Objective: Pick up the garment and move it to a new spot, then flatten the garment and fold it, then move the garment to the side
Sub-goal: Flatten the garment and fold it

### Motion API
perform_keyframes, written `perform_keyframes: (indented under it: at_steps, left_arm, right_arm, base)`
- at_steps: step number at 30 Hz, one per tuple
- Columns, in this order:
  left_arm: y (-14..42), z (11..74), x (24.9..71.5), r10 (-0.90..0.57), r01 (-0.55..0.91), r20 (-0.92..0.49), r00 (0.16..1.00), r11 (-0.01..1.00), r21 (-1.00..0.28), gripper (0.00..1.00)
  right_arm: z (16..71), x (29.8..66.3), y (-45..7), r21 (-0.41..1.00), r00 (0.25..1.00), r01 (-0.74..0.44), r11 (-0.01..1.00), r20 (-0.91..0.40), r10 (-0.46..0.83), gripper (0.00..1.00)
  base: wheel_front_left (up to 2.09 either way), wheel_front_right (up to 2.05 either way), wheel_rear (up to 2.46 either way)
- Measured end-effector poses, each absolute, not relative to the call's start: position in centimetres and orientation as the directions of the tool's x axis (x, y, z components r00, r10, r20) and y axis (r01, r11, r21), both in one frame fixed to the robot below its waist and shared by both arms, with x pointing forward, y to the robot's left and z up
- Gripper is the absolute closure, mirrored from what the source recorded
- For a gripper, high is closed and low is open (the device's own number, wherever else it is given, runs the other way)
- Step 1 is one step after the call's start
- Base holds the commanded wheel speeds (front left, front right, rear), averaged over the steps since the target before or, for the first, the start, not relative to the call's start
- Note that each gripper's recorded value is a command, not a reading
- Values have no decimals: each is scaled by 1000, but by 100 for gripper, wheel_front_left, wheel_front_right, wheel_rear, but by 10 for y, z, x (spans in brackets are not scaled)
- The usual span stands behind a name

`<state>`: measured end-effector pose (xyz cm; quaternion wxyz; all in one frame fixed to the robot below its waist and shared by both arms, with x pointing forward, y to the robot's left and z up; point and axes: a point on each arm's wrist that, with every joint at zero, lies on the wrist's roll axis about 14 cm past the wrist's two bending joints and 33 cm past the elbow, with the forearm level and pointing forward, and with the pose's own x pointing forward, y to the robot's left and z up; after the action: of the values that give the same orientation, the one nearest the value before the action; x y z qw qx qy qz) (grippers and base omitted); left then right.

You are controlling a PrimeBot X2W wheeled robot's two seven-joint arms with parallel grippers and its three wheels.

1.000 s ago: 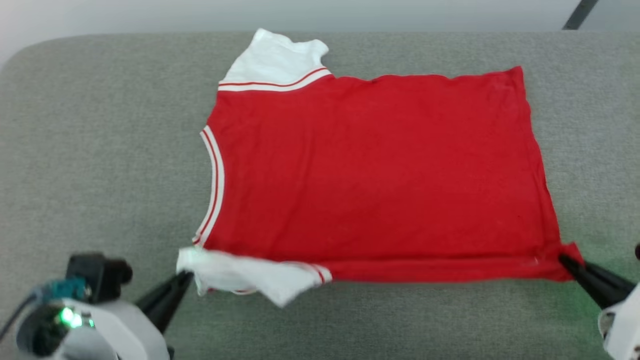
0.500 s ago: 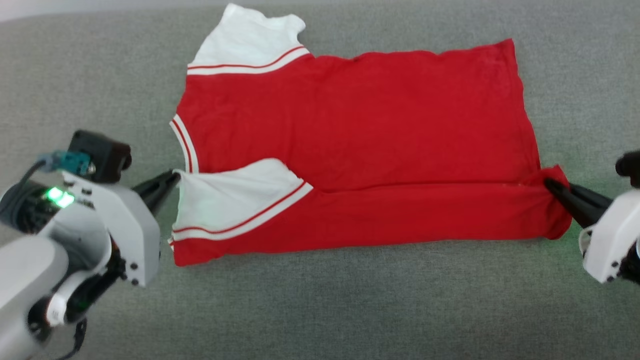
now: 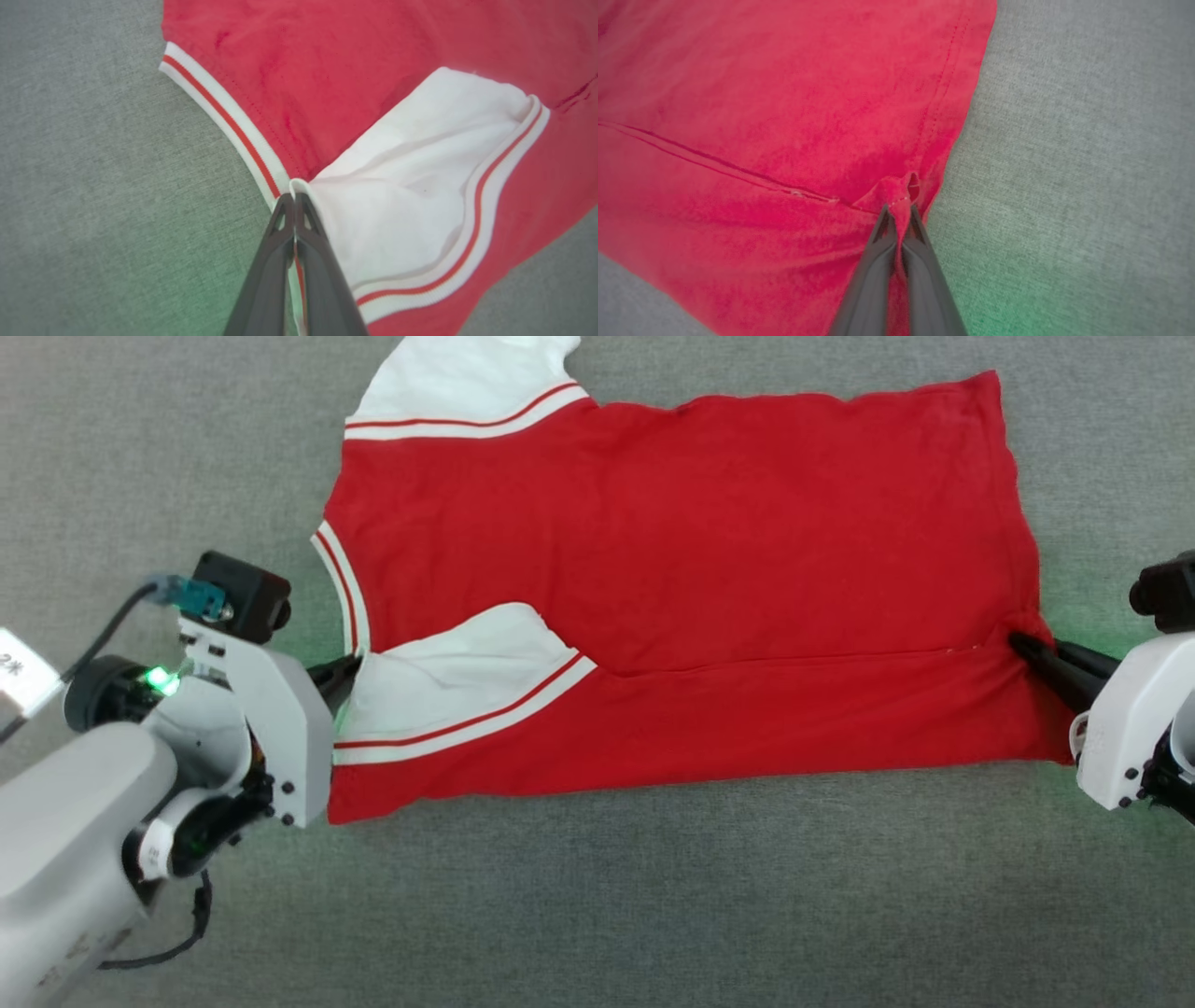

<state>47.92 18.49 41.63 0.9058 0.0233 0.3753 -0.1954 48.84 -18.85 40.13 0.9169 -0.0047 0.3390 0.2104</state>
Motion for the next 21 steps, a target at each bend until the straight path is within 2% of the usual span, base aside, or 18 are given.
perform_keyframes:
  at_steps: [1,3,4,6,7,8,14,21]
  left_arm:
    - [186,415,480,-335,364,-692,639,925,-111,100]
    - [188,416,481,-330,346,-692,642,930,-123,82]
    - [189,416,480,-329,339,-696,638,932,-130,67]
    - [191,420,481,-323,322,-691,646,937,-136,50]
    - [192,422,482,-319,316,-687,653,939,-136,13]
    - [192,425,482,-319,314,-680,660,940,-135,0]
    - [194,437,477,-308,290,-668,678,946,-142,0]
    - [196,464,466,-297,277,-616,730,952,-131,0]
  right_arm:
    - [401,489,-187,133,679,-393,910,-625,385,100]
    - [401,491,-185,135,674,-399,907,-627,390,100]
    - [402,492,-184,134,673,-402,906,-627,391,97]
    - [404,493,-185,124,672,-410,904,-629,391,69]
    - [404,492,-185,120,668,-413,903,-634,390,53]
    - [405,491,-185,119,666,-414,902,-635,390,0]
    - [418,491,-187,106,675,-419,902,-628,387,0]
    - [454,493,-184,69,737,-442,895,-541,406,0]
  base:
    - [0,0,0]
    - [0,0,0]
    - [0,0,0]
    - [0,0,0]
    - [0,0,0]
    - [0,0,0]
    - [0,0,0]
    - [0,0,0]
